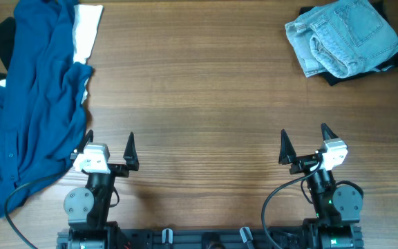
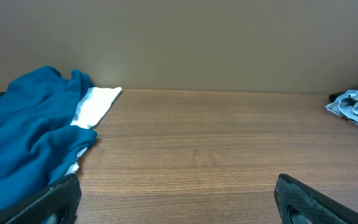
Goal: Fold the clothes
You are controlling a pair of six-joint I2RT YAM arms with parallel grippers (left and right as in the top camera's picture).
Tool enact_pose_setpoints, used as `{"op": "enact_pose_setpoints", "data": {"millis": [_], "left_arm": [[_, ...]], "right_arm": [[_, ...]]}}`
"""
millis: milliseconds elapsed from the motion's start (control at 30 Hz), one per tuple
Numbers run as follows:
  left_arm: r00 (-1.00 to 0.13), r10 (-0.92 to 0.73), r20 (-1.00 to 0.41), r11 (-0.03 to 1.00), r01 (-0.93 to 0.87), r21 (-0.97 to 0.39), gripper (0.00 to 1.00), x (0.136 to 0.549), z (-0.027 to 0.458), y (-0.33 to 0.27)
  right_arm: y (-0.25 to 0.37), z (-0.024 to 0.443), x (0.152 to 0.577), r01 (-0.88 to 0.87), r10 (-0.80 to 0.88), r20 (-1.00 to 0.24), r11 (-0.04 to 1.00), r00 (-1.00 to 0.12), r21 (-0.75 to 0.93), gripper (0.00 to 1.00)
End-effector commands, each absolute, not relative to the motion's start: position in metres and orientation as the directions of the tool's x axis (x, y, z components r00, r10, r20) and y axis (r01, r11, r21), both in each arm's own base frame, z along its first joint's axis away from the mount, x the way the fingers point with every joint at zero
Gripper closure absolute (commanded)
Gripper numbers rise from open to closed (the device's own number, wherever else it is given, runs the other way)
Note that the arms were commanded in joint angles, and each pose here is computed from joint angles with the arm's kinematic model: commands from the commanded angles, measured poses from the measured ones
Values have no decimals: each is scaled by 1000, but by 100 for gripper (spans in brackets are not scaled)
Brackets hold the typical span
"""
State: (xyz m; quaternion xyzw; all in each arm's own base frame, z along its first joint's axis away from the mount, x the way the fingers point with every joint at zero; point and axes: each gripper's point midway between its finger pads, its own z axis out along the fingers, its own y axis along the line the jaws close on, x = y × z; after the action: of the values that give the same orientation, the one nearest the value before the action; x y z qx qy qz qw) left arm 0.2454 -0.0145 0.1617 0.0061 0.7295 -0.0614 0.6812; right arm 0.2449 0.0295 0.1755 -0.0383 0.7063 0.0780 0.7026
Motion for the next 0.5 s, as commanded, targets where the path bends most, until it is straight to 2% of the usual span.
{"op": "enact_pose_setpoints", "data": {"millis": [0, 467], "left_arm": [[-67, -77, -995, 992, 91, -83, 0, 245, 160, -14], [-67, -77, -995, 992, 91, -83, 0, 245, 160, -14]], "right_arm": [[28, 178, 245, -153, 62, -998, 986, 1, 61, 1], [28, 178, 245, -153, 62, -998, 986, 1, 61, 0]]}}
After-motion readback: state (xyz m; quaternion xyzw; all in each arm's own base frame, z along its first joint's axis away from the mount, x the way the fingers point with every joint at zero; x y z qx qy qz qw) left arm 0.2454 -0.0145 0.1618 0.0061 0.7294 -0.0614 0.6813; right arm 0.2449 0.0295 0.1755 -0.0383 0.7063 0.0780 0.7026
